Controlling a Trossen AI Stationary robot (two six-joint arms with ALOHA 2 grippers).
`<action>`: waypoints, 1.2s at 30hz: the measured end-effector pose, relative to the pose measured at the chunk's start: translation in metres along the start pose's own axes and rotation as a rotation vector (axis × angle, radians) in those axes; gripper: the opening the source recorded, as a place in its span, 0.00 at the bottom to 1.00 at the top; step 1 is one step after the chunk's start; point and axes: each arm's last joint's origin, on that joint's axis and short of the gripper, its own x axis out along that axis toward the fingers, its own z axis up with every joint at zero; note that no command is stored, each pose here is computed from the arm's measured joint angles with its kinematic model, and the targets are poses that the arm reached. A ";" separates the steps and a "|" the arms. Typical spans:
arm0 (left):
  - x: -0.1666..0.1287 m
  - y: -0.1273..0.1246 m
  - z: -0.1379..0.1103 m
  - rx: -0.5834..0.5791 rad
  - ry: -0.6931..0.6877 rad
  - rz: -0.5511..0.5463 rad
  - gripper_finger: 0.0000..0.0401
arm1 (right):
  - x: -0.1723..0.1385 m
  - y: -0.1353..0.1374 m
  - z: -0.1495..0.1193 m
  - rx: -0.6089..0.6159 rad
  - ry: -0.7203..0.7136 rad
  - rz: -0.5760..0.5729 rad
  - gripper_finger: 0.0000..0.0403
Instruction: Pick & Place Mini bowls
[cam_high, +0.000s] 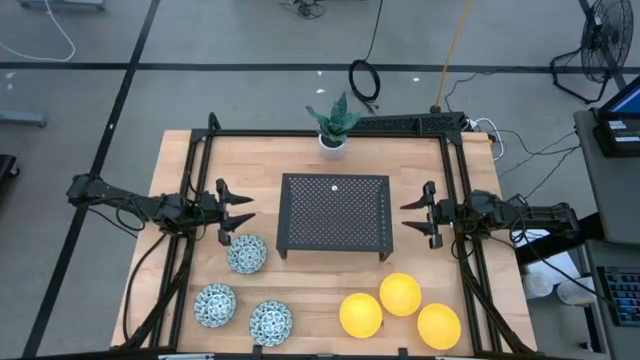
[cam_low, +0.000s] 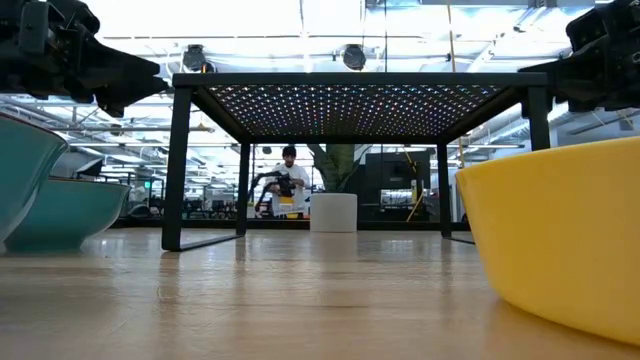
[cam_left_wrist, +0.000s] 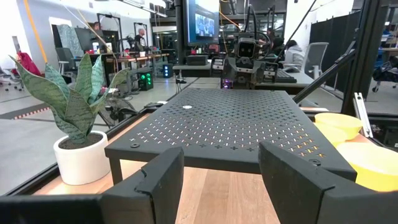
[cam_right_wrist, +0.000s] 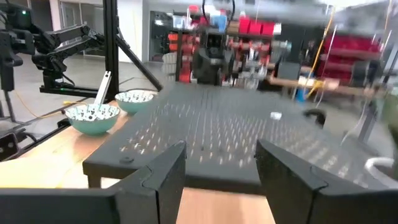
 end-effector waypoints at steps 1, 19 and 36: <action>0.000 0.000 0.000 0.000 0.000 0.000 0.53 | 0.000 0.000 0.003 -0.026 -0.032 -0.002 0.45; 0.000 0.000 0.000 0.000 0.000 0.000 0.53 | -0.013 -0.002 0.048 0.561 -0.501 0.157 0.45; 0.000 0.000 0.000 0.000 0.000 0.000 0.53 | 0.086 0.043 0.131 0.511 0.387 0.134 0.45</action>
